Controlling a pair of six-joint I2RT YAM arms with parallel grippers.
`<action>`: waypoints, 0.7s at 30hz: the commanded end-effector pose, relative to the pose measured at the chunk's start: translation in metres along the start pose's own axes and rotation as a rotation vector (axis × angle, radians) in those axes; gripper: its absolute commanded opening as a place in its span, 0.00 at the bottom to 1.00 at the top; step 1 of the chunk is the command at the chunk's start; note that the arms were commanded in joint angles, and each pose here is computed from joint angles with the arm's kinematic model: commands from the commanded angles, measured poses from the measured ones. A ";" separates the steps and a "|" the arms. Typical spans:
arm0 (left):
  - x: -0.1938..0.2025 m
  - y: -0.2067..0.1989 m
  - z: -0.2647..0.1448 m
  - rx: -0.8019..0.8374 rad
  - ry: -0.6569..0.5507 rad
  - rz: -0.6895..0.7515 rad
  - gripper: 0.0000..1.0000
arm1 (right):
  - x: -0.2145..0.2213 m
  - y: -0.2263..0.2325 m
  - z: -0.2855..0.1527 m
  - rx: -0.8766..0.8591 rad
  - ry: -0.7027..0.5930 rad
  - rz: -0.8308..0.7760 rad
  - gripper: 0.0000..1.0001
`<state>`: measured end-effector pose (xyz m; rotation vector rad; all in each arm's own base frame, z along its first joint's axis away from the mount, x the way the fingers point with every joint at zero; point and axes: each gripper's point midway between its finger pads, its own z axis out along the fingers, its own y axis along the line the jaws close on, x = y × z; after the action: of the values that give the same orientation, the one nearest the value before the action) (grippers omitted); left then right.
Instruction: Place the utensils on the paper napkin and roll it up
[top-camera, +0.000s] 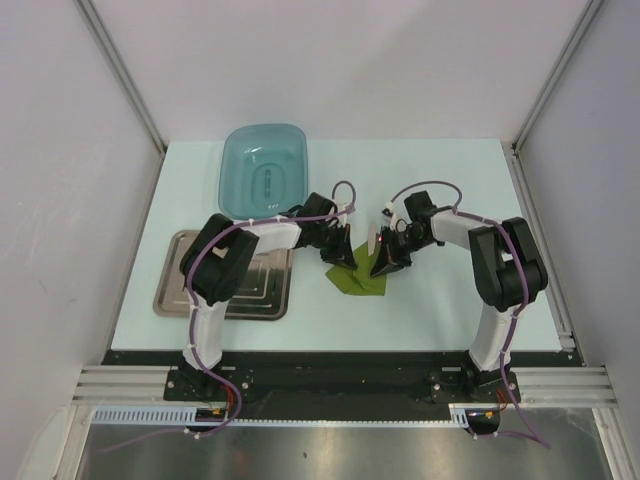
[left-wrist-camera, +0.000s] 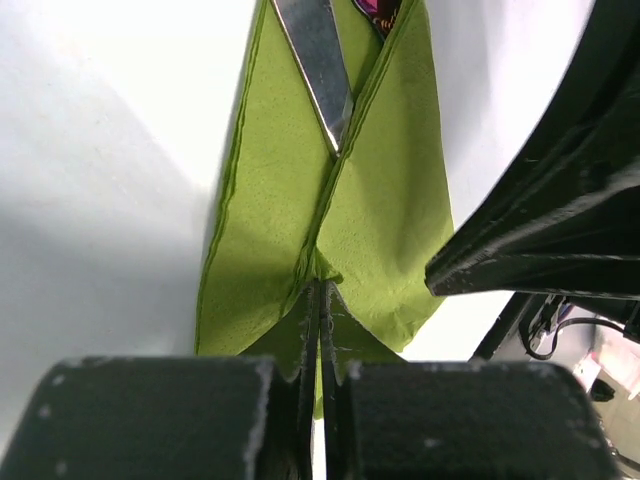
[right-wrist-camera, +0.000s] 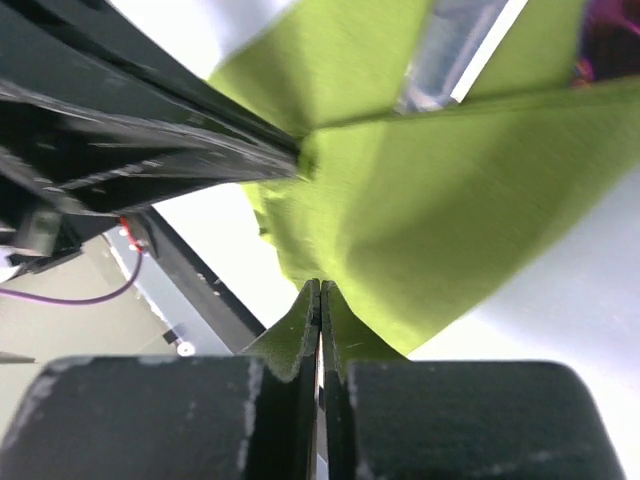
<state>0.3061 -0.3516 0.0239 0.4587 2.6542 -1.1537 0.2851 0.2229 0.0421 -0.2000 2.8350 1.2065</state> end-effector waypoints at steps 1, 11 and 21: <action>-0.021 -0.008 -0.013 0.007 -0.067 0.042 0.00 | 0.007 -0.007 0.002 0.044 -0.004 -0.040 0.00; -0.043 -0.063 -0.056 0.116 -0.203 0.146 0.15 | 0.006 -0.006 0.019 0.028 0.011 -0.061 0.00; -0.004 -0.054 -0.032 0.115 -0.094 0.072 0.20 | 0.007 -0.005 0.023 0.026 0.017 -0.059 0.00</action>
<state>0.3012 -0.3609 0.0942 0.5206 2.4317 -1.2314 0.2731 0.2314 0.0241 -0.2633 2.8614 1.1688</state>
